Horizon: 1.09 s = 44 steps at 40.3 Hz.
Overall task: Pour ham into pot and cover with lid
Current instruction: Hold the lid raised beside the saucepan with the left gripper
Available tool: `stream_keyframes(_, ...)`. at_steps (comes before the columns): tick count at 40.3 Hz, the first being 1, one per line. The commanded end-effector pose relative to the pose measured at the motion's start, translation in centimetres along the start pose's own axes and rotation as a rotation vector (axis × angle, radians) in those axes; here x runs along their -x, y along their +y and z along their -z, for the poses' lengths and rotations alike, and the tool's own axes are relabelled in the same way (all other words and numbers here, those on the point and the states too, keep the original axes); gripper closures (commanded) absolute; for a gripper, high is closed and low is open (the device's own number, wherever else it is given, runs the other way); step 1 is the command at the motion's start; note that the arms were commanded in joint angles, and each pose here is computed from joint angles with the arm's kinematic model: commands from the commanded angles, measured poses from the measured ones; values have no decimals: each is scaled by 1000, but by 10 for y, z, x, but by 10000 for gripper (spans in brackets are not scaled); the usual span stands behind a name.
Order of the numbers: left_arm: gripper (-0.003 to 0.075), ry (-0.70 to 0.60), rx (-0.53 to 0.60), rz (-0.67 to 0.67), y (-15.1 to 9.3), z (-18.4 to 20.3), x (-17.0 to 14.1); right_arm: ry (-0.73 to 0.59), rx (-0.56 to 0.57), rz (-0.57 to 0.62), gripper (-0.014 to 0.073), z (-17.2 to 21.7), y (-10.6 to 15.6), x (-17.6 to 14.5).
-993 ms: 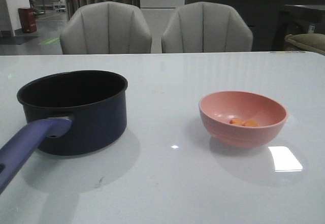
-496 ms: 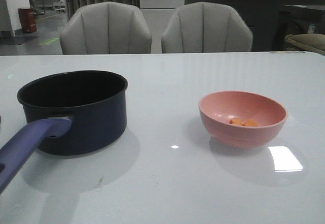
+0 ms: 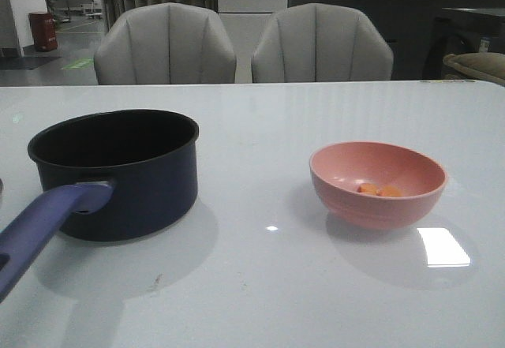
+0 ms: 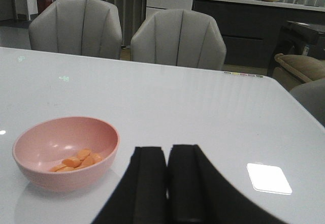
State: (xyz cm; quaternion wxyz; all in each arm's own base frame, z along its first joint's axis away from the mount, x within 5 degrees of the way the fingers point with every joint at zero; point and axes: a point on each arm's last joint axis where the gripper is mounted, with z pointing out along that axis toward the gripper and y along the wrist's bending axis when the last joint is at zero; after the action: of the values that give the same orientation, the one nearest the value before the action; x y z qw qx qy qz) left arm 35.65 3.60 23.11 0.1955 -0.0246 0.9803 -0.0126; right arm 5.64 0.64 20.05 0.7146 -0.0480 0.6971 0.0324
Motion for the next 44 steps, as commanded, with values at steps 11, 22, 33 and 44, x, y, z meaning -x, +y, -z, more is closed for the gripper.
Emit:
stream_keyframes(11,45,-420,-37,-29,-28,92,-31,-109,-7,15,449,2,0,10)
stream_keyframes(22,45,-628,-104,-75,-50,126,-88,-109,-7,15,449,2,0,10)
stream_keyframes(33,45,-841,-199,-53,-54,162,-148,-109,-7,14,449,2,0,10)
stream_keyframes(44,45,-998,-289,-124,-57,176,-197,-108,-7,14,449,2,0,10)
